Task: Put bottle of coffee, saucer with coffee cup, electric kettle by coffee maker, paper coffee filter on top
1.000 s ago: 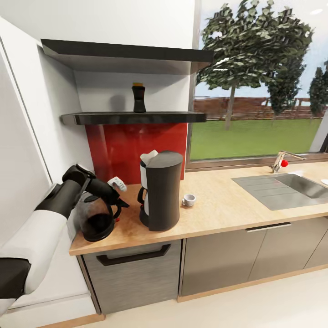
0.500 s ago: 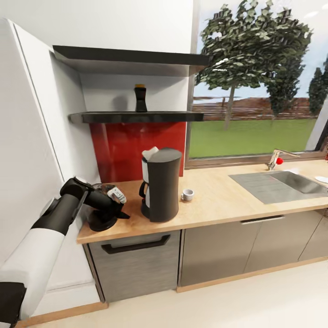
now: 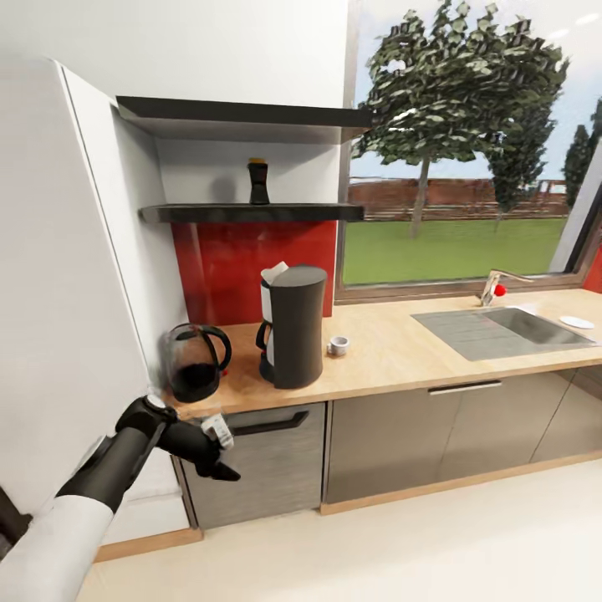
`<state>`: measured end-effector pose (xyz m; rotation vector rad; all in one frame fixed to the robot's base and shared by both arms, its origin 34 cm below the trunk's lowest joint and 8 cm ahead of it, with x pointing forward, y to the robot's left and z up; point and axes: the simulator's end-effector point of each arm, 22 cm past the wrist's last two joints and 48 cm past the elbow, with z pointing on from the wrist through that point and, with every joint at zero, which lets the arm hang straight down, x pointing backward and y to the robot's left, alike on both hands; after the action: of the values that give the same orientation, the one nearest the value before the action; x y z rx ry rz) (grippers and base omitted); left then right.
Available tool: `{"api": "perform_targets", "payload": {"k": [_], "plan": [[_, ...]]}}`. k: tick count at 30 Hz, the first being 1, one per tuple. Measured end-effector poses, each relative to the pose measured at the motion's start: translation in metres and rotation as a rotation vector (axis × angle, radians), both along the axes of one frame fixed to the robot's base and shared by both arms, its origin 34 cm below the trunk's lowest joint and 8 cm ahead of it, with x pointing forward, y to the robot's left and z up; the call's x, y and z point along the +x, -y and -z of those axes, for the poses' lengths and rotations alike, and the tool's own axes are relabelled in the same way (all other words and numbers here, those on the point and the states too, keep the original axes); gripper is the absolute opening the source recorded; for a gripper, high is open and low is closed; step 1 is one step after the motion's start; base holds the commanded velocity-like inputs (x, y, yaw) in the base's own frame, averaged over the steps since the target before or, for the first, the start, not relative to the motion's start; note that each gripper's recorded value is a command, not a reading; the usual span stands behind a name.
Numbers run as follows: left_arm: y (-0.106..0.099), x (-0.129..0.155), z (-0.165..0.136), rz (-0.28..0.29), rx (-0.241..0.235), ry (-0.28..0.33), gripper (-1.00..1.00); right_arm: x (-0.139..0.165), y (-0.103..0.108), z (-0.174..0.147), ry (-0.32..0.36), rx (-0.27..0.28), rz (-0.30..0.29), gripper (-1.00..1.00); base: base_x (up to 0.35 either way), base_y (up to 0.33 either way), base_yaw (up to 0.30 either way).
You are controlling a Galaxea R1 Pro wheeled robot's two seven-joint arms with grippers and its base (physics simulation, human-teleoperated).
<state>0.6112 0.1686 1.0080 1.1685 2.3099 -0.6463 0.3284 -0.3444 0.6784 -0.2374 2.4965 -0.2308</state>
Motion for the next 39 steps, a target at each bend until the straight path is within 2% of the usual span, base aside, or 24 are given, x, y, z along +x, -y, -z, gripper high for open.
{"api": "perform_targets", "payload": {"k": [4,5,7,9,10,11,12,13,16,19,20,21,22,25,27,29,30,33,34,36,39], "plan": [[0.002,-0.044,0.050,0.024,-0.053,-0.055,1.00,0.000,0.000,0.000,0.000,0.000,0.000,1.00,-0.010,-0.002,0.000],[0.000,-0.061,0.070,0.022,-0.072,-0.064,1.00,0.000,-0.001,0.000,0.000,0.001,-0.001,1.00,-0.003,0.000,0.000],[-0.007,-0.088,0.102,0.006,-0.089,-0.063,1.00,0.000,-0.002,0.000,0.000,0.001,-0.003,1.00,-0.001,0.000,0.000],[-0.011,-0.099,0.115,-0.007,-0.090,-0.065,1.00,0.000,-0.002,0.000,0.000,0.001,-0.004,1.00,0.000,0.000,0.000],[-0.016,-0.108,0.128,-0.030,-0.087,-0.070,1.00,0.000,-0.002,0.000,0.000,0.002,-0.004,1.00,0.000,0.000,0.000],[-0.021,-0.117,0.141,-0.063,-0.084,-0.077,1.00,0.000,-0.002,0.000,0.000,0.002,-0.004,1.00,0.000,0.000,0.000],[-0.030,-0.127,0.158,-0.130,-0.087,-0.085,1.00,0.000,-0.002,0.000,0.000,0.002,-0.004,1.00,0.000,0.000,0.000],[-0.034,-0.131,0.165,-0.158,-0.091,-0.090,1.00,0.000,-0.002,0.000,0.001,0.001,-0.003,1.00,0.000,0.000,0.000],[-0.059,-0.141,0.204,-0.353,-0.128,-0.071,1.00,0.001,-0.001,0.000,0.001,0.002,-0.001,1.00,0.000,0.000,0.000],[-0.076,-0.144,0.225,-0.465,-0.127,-0.033,1.00,0.001,-0.001,0.000,0.001,0.003,0.000,1.00,0.000,0.000,0.000],[-0.086,-0.149,0.238,-0.520,-0.113,-0.022,1.00,0.001,-0.001,0.000,0.001,0.003,0.001,1.00,0.000,0.000,0.000],[-0.091,-0.152,0.244,-0.549,-0.104,-0.018,1.00,0.001,-0.001,0.000,0.001,0.003,0.001,1.00,0.000,0.000,0.000],[-0.113,-0.161,0.266,-0.655,-0.049,0.013,1.00,0.001,-0.001,0.000,0.001,0.004,0.002,1.00,0.000,0.000,0.000],[-0.140,-0.175,0.288,-0.774,0.029,0.047,1.00,0.001,-0.002,0.000,0.002,0.006,0.004,1.00,0.000,0.000,0.000],[-0.171,-0.190,0.304,-0.894,0.130,0.087,1.00,0.001,-0.003,0.000,0.002,0.008,0.005,1.00,0.000,0.000,0.000],[-0.185,-0.198,0.309,-0.948,0.183,0.104,1.00,0.001,-0.003,0.000,0.002,0.009,0.005,1.00,0.000,0.000,0.000],[-0.198,-0.206,0.313,-0.993,0.232,0.118,1.00,0.001,-0.004,0.000,0.002,0.009,0.005,1.00,0.000,0.000,0.000],[-0.217,-0.221,0.319,-1.068,0.324,0.137,1.00,0.001,-0.004,0.000,0.003,0.011,0.010,1.00,0.000,0.000,0.000],[-0.225,-0.231,0.322,-1.114,0.375,0.140,1.00,0.001,-0.003,0.000,0.005,0.016,0.023,1.00,0.000,0.000,0.000],[-0.237,-0.244,0.324,-1.169,0.452,0.150,1.00,0.000,-0.002,0.000,0.007,0.026,0.050,1.00,0.000,0.000,0.000],[-0.247,-0.259,0.326,-1.208,0.527,0.151,1.00,0.000,0.000,0.000,0.010,0.035,0.073,1.00,0.000,0.000,0.000]]}}
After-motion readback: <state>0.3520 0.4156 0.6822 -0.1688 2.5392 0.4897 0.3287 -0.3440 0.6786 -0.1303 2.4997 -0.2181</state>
